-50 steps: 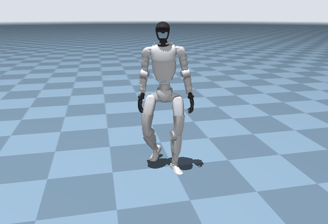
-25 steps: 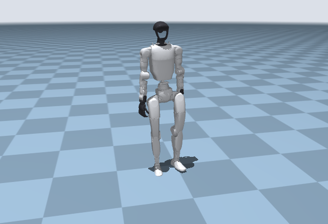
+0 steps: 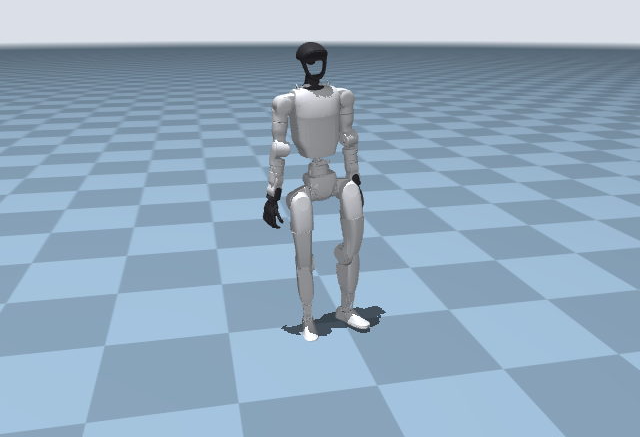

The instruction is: Upper body actions

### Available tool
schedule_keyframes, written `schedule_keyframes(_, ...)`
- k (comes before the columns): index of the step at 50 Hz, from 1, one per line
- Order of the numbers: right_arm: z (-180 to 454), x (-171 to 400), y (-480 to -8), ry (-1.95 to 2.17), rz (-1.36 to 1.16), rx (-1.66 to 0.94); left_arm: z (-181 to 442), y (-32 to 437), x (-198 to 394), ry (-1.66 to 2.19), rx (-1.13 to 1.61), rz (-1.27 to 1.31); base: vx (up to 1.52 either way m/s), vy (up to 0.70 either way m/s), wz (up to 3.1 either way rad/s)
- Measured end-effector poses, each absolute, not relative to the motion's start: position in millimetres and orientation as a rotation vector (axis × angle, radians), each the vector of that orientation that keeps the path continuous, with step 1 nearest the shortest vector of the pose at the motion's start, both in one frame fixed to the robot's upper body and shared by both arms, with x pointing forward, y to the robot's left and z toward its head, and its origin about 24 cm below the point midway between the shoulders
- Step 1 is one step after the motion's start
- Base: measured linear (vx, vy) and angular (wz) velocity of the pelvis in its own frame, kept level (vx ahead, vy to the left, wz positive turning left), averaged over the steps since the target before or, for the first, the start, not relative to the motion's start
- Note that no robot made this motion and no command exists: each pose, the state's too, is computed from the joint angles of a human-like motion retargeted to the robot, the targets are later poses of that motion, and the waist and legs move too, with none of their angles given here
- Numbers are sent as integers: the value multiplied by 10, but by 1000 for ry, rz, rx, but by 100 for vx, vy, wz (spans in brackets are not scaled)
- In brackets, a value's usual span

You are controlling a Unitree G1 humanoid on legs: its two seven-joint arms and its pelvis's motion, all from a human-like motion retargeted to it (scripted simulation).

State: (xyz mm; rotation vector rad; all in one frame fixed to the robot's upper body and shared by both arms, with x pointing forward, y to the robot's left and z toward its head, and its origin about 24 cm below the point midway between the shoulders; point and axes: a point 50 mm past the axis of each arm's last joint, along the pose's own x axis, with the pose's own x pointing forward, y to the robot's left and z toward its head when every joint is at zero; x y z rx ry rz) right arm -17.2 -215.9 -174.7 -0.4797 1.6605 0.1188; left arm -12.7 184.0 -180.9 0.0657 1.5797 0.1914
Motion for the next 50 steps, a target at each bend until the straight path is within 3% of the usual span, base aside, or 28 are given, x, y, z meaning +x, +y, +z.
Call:
schedule_keyframes(8,-1757,-323,-2060,1679,48,-373,-1801,1894,-142,1623,47,164,10,13,6)
schedule_keyframes(22,-1788,-180,-1926,1589,214,-519,-1782,2002,-157,1671,-4,131,1,4,-12)
schedule_keyframes(35,-1799,29,-1927,1541,252,-488,-1780,1951,-297,1706,38,104,0,0,0)
schedule_keyframes(50,-1778,-227,-1956,1664,268,-479,-1788,1888,-287,1705,12,40,0,0,0)
